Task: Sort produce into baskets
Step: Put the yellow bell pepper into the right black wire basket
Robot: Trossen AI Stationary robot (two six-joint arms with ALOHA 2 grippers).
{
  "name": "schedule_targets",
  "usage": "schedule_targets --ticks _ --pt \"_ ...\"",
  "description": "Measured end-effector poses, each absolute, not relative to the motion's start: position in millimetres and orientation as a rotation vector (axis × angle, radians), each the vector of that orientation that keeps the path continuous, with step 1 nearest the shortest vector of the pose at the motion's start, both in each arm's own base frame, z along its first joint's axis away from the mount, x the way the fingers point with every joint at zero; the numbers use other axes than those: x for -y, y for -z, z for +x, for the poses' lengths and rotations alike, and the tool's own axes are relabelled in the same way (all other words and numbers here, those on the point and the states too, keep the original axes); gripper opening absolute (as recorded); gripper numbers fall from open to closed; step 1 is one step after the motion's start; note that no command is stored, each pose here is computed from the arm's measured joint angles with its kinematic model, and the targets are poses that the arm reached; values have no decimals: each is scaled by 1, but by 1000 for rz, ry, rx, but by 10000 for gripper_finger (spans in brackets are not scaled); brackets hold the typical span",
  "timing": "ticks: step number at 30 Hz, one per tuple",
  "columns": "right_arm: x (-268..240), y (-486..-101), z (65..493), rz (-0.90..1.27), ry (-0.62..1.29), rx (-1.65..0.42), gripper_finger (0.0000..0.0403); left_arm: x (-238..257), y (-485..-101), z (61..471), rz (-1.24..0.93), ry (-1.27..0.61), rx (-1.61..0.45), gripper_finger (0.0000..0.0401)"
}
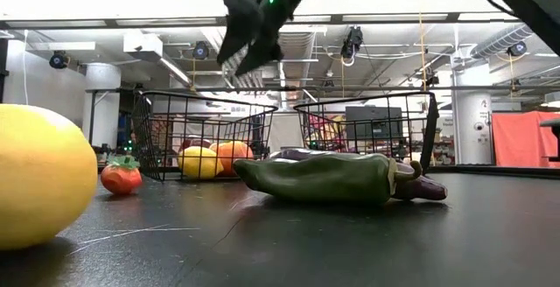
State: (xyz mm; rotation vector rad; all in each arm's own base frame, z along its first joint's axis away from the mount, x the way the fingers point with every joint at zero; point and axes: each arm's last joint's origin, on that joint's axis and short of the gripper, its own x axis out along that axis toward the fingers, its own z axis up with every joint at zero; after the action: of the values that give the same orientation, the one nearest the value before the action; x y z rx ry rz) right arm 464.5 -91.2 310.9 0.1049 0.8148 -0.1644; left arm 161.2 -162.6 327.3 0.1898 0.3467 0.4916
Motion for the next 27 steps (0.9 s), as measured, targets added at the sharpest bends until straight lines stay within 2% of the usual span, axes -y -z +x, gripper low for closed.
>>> schedule_targets --ticks 5,13,23,27 --pt "56 -340 448 70 101 -805 337 165 -324 161 78 -445 -415 36" --pt "-15 -360 419 9 0 -810 324 174 -314 165 -28 -356 -573 36" --pt "-96 -353 369 -68 31 -783 322 198 -294 183 25 -348 -633 36" --pt "-115 -344 348 -25 23 -740 320 209 -289 192 76 -342 -648 36"
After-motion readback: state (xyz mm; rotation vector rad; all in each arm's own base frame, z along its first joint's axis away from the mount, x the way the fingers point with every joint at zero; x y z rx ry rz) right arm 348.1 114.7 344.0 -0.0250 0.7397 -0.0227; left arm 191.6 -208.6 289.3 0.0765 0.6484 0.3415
